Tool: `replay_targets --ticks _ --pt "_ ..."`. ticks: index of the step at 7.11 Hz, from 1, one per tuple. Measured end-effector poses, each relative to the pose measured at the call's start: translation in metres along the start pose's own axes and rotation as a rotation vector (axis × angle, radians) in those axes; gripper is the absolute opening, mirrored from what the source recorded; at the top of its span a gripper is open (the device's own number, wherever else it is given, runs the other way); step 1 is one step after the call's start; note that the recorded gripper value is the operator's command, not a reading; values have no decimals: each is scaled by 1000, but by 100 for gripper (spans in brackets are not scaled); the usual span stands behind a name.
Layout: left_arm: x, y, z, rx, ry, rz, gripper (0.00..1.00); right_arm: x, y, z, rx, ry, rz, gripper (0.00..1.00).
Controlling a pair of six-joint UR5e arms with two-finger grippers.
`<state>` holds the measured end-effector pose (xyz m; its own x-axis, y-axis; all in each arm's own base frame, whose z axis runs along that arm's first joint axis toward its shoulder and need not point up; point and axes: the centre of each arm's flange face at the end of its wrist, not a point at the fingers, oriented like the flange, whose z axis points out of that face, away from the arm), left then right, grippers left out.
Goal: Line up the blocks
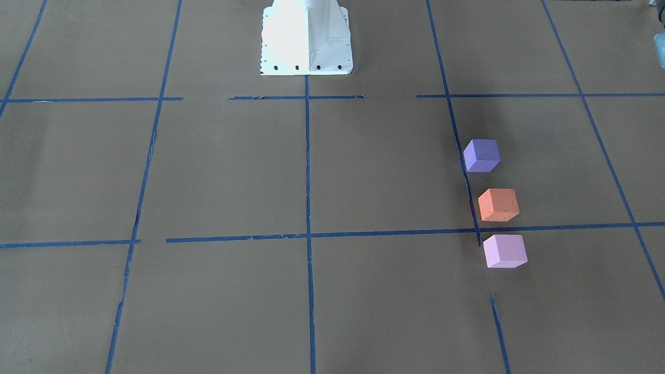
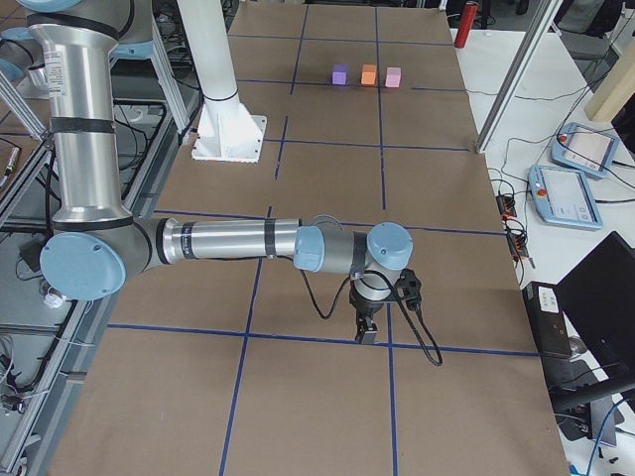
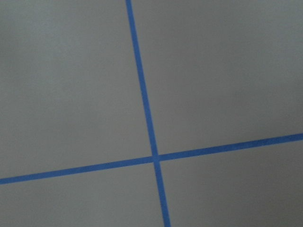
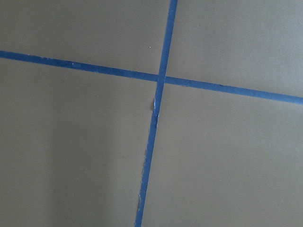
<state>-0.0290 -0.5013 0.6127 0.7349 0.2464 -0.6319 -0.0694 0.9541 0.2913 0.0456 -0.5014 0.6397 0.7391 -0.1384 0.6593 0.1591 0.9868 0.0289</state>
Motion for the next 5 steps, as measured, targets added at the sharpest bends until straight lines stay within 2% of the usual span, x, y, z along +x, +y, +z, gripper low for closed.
replay_targets --ticks 2,5 --pt "-4 5 -4 7 40 25 100 0 0 0 0 0 0 100" --pt "-4 4 -4 8 46 25 100 0 0 0 0 0 -1 100"
